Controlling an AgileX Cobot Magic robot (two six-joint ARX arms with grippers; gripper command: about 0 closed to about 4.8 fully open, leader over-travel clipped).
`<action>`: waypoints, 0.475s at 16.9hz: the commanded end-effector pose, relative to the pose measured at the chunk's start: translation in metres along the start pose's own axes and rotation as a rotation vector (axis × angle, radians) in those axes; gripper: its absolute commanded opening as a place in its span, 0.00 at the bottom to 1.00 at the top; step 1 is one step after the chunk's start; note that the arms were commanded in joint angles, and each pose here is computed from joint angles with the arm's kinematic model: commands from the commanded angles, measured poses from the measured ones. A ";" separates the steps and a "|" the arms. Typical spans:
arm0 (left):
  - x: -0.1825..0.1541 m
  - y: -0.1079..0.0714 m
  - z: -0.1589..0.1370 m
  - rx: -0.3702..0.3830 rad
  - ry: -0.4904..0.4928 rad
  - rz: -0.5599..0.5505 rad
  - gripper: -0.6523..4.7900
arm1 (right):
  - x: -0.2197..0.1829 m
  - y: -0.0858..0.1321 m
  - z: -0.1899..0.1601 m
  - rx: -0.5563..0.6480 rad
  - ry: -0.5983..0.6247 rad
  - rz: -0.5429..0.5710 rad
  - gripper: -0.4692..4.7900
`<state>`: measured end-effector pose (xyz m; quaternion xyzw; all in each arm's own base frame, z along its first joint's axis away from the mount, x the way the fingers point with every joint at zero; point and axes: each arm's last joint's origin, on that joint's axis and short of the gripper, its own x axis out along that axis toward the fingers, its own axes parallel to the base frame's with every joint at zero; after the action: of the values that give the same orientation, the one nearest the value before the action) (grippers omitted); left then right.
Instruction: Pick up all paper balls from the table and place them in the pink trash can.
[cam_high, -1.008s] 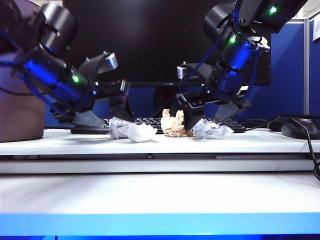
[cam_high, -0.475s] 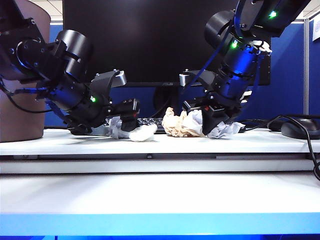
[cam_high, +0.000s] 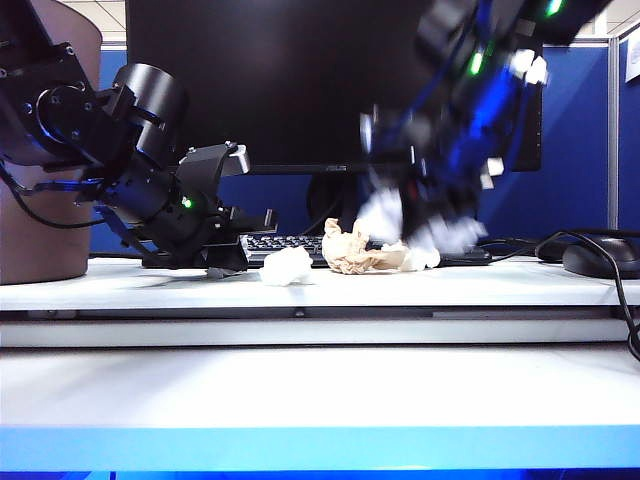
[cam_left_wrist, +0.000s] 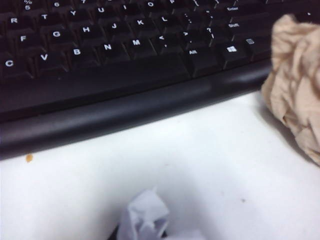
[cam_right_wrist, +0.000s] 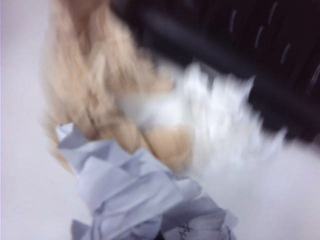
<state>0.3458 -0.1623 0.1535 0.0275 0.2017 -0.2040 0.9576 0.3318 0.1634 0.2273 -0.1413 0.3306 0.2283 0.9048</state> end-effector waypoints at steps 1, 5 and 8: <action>-0.012 -0.004 0.036 0.003 -0.067 -0.109 0.11 | -0.038 -0.001 0.030 0.020 -0.245 0.068 0.08; -0.054 -0.007 0.113 0.034 -0.186 -0.134 0.11 | -0.080 -0.001 0.059 0.031 -0.510 0.190 0.08; -0.121 -0.007 0.189 0.215 -0.279 -0.018 0.11 | -0.101 -0.004 0.085 0.009 -0.615 0.226 0.08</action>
<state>0.3199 -0.1528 0.3585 0.0597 0.0514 -0.2598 0.9625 0.3111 0.1615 0.3481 -0.0315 0.0768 0.3434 0.9355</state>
